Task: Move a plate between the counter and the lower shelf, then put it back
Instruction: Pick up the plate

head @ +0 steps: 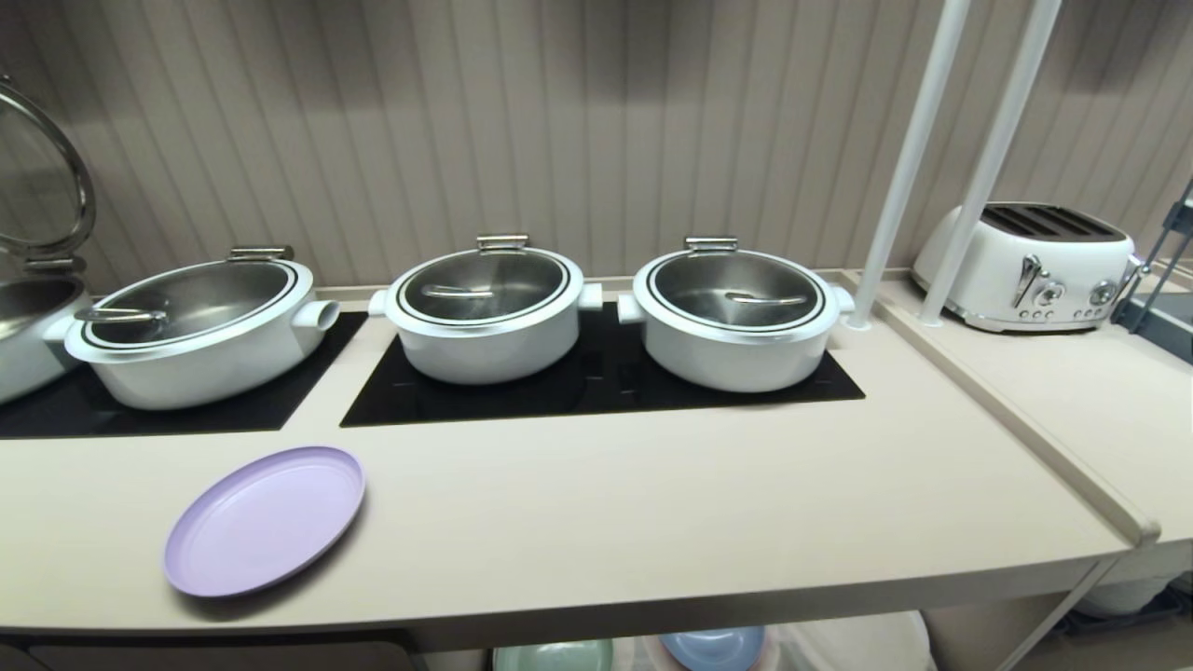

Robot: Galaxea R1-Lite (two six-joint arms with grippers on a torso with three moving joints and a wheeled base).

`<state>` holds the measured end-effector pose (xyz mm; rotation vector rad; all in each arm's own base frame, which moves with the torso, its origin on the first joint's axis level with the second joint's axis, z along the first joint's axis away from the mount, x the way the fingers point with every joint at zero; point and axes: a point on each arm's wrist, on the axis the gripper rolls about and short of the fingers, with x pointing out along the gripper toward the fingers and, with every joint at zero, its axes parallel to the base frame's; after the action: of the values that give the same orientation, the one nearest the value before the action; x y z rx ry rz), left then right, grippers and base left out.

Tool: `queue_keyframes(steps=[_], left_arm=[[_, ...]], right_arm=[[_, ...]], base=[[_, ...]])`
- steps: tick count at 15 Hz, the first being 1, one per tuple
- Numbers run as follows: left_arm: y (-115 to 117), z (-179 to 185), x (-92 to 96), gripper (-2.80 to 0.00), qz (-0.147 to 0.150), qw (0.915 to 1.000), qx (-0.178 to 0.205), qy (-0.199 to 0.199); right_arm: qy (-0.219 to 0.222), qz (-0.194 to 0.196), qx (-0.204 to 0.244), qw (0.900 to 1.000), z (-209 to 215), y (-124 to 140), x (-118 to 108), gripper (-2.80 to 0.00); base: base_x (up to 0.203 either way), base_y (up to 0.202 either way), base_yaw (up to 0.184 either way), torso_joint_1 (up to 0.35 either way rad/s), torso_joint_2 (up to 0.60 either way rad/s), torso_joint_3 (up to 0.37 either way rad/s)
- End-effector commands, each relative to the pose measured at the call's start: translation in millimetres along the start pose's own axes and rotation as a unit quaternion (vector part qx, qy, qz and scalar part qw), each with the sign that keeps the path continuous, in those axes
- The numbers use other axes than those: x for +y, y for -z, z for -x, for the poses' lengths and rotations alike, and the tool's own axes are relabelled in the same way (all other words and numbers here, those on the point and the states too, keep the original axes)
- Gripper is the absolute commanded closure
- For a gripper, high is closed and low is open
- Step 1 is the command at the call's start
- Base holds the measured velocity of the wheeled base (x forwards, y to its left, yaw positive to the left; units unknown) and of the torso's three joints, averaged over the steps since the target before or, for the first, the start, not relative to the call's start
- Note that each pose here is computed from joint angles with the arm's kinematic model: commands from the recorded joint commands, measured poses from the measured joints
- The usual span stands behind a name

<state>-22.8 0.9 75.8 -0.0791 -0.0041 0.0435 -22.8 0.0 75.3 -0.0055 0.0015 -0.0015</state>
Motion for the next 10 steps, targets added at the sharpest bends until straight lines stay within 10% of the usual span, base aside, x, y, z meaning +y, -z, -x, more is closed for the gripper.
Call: queue_keyframes(steps=[1,10], left_arm=[[0.0,0.0,0.0,0.0,0.0,1.0,0.0,0.0],[0.0,0.0,0.0,0.0,0.003,1.0,0.0,0.0]], right_arm=[[0.001,0.0,0.0,1.0,0.0,0.0,0.0,0.0],[0.0,0.0,0.0,1.0,0.0,0.0,0.0,0.0]], base=[[0.0,0.0,0.0,0.0,0.0,0.0],[0.001,0.062,0.0,0.003,0.0,0.001]])
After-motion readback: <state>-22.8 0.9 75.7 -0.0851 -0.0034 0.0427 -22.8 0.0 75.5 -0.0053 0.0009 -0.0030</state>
